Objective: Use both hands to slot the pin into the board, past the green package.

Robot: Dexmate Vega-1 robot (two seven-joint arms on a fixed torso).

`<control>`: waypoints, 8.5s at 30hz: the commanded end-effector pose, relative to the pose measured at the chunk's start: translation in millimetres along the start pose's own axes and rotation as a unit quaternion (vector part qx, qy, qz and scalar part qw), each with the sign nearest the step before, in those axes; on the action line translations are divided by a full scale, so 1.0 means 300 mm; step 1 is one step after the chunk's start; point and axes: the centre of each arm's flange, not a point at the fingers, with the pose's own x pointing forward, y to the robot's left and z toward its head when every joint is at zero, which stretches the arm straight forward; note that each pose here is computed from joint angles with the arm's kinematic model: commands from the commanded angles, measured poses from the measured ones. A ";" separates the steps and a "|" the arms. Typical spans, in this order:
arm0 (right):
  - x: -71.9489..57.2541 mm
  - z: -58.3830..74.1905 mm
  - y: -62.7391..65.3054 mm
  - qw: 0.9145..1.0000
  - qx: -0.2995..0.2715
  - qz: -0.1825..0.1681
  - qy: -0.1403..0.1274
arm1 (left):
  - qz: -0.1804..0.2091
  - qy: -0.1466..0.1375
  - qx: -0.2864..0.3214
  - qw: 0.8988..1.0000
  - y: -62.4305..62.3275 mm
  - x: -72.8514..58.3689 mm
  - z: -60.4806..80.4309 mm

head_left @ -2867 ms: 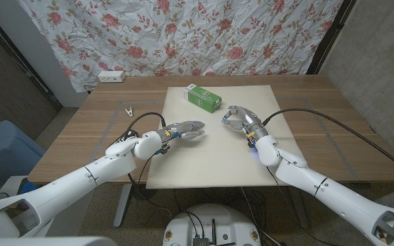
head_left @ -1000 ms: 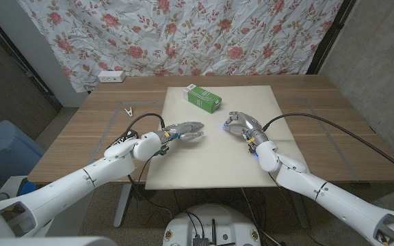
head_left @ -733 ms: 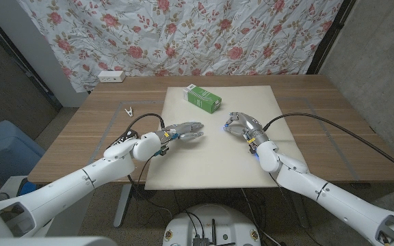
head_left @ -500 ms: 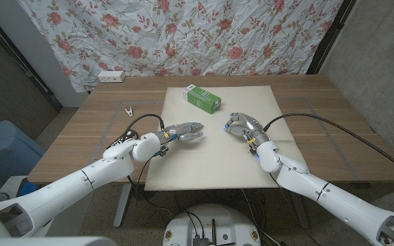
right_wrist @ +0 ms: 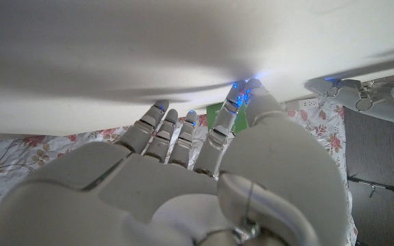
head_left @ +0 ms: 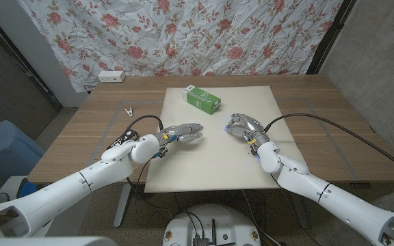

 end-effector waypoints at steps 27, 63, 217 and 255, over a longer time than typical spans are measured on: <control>-0.021 -0.062 0.012 1.000 0.006 0.006 0.025 | -0.011 0.008 -0.001 1.000 0.013 0.005 -0.018; -0.010 -0.070 0.000 1.000 0.012 0.008 0.026 | -0.021 0.003 -0.006 1.000 0.014 0.029 -0.009; -0.006 -0.072 -0.183 0.995 0.070 0.052 -0.049 | 0.103 -0.011 -0.080 0.991 0.145 -0.031 -0.006; 0.027 -0.104 -0.256 0.969 0.248 -0.017 0.005 | 0.293 0.029 -0.301 0.907 0.204 -0.097 -0.272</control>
